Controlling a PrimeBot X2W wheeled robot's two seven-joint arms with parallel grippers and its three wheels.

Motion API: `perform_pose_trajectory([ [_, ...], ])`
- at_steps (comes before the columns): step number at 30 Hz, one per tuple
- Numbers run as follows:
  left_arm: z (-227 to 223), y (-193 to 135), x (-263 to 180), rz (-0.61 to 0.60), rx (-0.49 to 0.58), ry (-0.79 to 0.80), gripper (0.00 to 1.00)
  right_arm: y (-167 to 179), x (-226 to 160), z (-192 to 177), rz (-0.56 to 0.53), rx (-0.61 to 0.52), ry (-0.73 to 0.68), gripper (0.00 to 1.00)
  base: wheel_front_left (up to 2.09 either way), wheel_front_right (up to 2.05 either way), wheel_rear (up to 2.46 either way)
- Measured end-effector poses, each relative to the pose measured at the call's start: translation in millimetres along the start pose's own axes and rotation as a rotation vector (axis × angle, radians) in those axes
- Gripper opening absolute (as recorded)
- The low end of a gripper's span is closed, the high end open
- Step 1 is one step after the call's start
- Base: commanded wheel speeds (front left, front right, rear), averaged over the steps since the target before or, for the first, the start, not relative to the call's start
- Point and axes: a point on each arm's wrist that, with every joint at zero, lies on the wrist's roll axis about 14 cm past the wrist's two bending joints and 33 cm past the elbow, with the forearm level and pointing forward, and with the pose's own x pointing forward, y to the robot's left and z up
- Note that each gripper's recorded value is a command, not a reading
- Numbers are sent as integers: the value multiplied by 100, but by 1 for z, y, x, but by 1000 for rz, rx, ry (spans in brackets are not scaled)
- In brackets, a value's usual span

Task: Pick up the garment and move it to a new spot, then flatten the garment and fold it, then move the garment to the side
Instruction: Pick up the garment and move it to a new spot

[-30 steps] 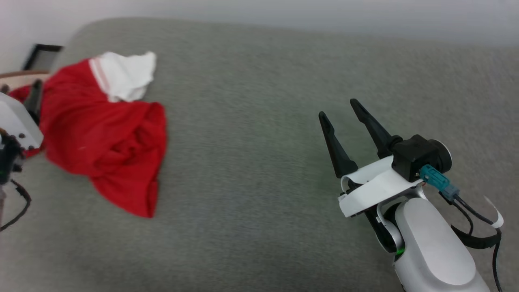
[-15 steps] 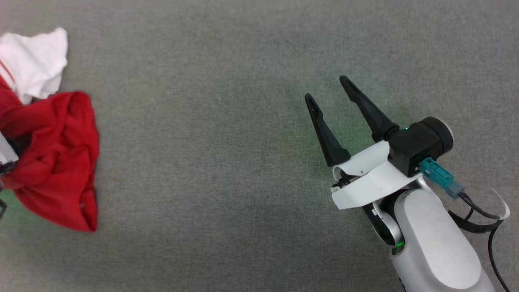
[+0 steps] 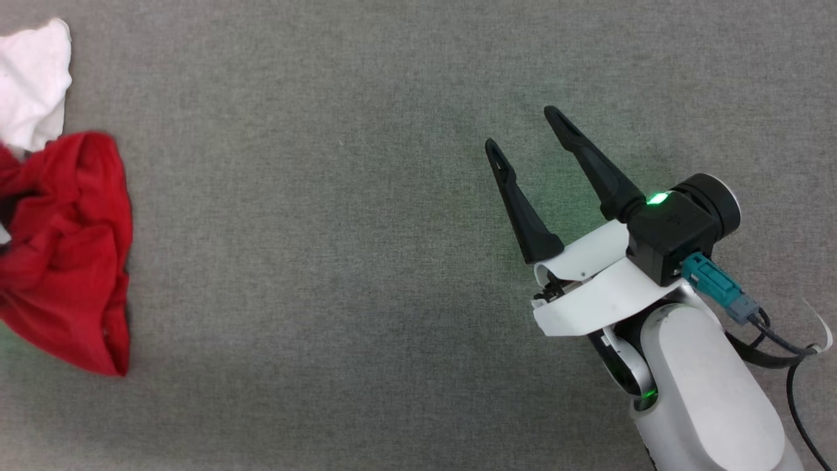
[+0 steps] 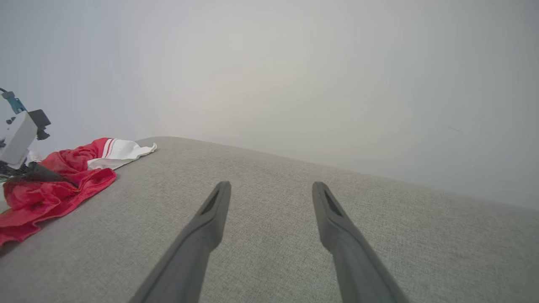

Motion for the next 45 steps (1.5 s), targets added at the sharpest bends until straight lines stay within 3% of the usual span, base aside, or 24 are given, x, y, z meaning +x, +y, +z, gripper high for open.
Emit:
perform_pose_trajectory([
  [6,20,-5,-17,-10,65,-166,0,5,-1,12,4,-1,-22,100,0,0,0],
  [13,64,-42,-62,-109,198,-417,0,6,-9,32,-17,26,-77,100,0,0,0],
  [18,82,-93,-100,-236,329,-541,0,-8,-23,53,-82,42,-135,100,0,0,0],
  [23,89,-165,-136,-417,476,-626,0,-32,-40,71,-168,45,-191,100,0,0,0],
  [33,60,-320,-164,-780,699,-648,0,-94,-94,80,-391,64,-238,100,0,0,0],
  [38,38,-390,-166,-923,754,-654,0,-121,-123,93,-490,63,-280,100,0,0,0],
  [42,-3,-418,-143,-979,795,-546,0,-132,-143,93,-546,60,-281,100,0,0,0],
  [45,-35,-417,-117,-977,838,-435,0,-139,-153,95,-575,54,-286,100,0,0,0],
])
